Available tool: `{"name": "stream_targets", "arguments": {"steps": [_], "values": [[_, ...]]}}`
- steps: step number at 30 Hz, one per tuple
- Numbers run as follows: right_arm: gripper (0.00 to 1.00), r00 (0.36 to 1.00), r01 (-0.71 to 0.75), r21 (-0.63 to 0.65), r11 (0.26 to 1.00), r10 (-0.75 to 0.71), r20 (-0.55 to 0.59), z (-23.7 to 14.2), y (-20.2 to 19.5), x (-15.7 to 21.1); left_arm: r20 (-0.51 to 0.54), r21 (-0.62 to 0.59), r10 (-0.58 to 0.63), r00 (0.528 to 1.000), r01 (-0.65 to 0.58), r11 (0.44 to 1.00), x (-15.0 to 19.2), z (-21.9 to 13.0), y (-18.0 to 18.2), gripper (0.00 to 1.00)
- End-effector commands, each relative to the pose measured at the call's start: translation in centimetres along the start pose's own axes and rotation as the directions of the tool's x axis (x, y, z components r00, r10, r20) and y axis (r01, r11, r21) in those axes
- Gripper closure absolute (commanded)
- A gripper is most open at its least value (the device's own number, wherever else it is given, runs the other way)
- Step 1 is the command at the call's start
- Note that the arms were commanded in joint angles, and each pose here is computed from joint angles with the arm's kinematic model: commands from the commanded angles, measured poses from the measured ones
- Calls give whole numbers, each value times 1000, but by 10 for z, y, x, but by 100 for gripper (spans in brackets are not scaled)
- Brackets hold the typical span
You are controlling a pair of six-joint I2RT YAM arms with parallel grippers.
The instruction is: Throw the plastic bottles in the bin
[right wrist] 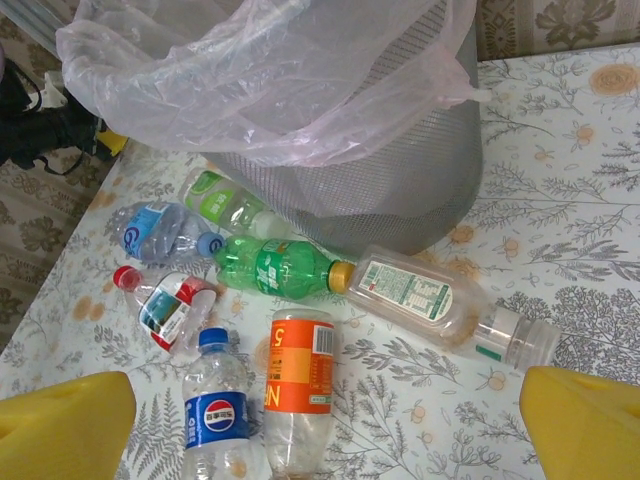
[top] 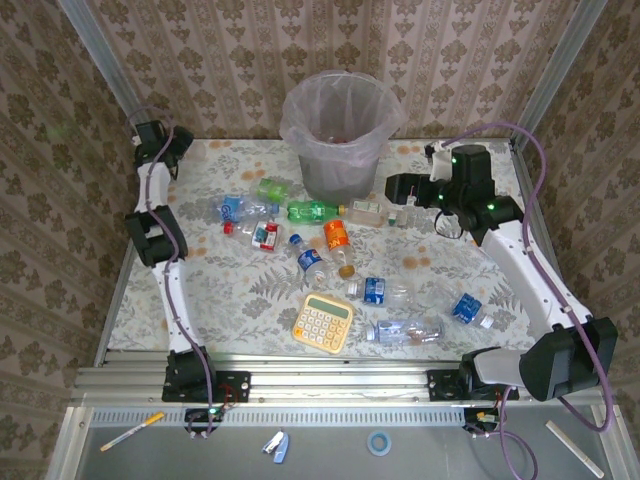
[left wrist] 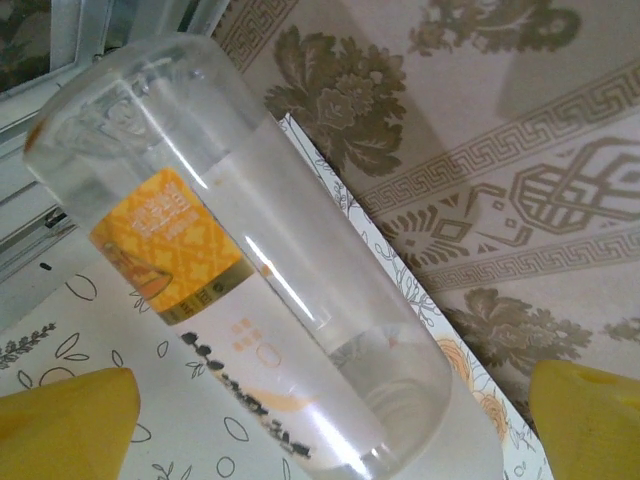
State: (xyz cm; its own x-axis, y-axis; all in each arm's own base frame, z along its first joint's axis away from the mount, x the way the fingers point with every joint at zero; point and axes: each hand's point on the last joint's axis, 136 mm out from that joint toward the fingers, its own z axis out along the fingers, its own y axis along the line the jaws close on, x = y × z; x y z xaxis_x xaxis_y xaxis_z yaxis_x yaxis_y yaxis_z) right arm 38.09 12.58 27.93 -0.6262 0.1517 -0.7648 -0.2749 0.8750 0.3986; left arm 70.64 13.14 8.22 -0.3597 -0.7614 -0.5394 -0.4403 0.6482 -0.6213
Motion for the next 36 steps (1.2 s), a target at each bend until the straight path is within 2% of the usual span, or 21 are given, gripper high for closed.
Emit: {"name": "stream_targets", "arguments": {"steps": [1,6,12,20,27,29,31,36], "values": [[0,999,46,-4,999,-46,-3,4,0,4,-27,-78,-98,995,96,992,4,5,31,1],[0,998,65,6,998,-64,-7,7,-3,5,-70,-87,-155,985,149,985,15,9,39,3],[0,998,66,15,998,-66,-19,15,-9,9,-141,-200,-204,969,174,964,26,-8,64,7],[0,997,65,9,998,-65,-32,23,-15,16,-240,-272,-121,963,52,961,38,-31,77,10],[0,996,68,-14,998,-68,-50,27,-15,21,-340,-349,-23,940,-104,931,55,-51,97,14],[0,996,78,-19,997,-79,-50,26,-14,20,-361,-351,0,933,-136,926,59,-52,100,21],[0,995,84,-15,996,-85,-50,25,-14,20,-384,-340,19,923,-161,927,65,-53,98,32],[0,995,87,-8,996,-87,-43,21,-14,17,-413,-325,136,901,-285,902,68,-66,77,45]]}}
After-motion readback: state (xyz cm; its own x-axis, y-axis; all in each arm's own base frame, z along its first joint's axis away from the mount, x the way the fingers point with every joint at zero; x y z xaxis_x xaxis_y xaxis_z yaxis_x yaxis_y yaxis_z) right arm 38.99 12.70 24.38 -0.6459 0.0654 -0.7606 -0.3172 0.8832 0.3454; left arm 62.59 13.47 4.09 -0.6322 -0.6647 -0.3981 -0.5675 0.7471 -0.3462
